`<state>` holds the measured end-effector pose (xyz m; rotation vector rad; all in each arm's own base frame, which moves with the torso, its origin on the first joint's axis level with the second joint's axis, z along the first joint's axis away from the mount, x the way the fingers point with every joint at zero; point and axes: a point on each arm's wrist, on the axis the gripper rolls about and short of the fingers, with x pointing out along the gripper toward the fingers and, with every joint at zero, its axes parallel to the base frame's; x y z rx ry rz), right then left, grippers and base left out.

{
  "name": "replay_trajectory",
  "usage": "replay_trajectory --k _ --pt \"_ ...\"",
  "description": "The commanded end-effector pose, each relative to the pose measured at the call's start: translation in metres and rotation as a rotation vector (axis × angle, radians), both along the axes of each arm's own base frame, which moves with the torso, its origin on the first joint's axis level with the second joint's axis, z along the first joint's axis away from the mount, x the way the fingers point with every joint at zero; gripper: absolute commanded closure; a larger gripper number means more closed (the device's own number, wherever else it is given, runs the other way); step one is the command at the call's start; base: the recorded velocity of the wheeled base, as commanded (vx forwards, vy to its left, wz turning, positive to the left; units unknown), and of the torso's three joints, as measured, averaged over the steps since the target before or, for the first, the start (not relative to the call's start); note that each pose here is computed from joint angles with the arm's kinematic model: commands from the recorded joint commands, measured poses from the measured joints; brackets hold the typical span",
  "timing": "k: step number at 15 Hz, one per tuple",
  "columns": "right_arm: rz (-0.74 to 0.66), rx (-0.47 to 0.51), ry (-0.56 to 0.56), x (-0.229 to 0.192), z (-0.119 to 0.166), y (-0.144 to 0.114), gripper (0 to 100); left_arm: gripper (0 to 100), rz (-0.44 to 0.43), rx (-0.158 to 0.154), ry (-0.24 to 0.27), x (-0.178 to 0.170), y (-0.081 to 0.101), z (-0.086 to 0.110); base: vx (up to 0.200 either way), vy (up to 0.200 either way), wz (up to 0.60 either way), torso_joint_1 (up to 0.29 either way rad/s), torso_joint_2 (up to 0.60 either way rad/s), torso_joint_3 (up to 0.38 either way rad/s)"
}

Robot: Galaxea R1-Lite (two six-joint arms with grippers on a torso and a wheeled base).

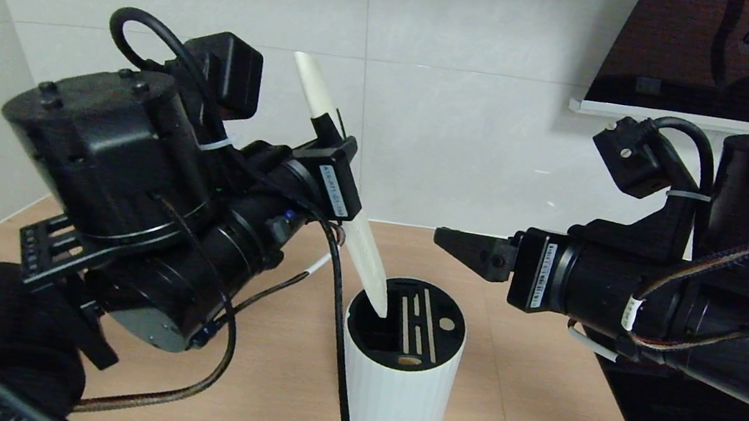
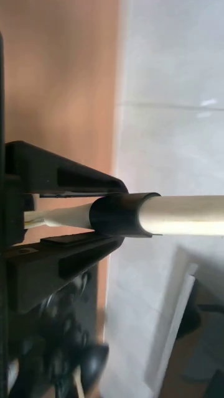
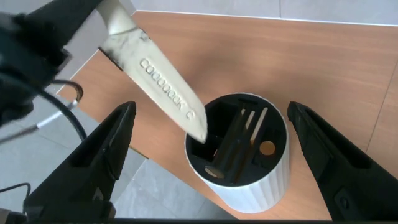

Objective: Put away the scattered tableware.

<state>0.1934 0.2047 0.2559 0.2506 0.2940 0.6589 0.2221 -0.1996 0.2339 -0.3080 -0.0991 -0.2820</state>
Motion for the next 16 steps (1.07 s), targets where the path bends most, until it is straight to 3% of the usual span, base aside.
replay_trajectory --k 1,4,8,16 --pt "0.000 -0.006 0.005 0.001 -0.002 0.002 0 100 0.032 0.054 0.009 0.000 -0.014 -0.020 0.000 0.000 0.00 0.000 0.00 0.000" --pt "-0.001 -0.006 0.005 0.002 -0.003 0.002 0 100 0.063 0.072 0.001 0.000 -0.018 -0.022 0.000 0.000 0.00 0.000 0.00 0.000" --pt "-0.011 -0.005 0.004 0.004 -0.002 0.000 0 100 0.041 0.066 -0.005 -0.006 -0.022 -0.020 0.000 0.000 0.00 0.000 0.00 0.000" --pt "-0.011 -0.007 0.006 0.004 -0.003 0.000 0 100 0.024 0.117 0.038 -0.003 -0.032 -0.043 0.000 0.000 0.00 0.000 0.00 0.000"
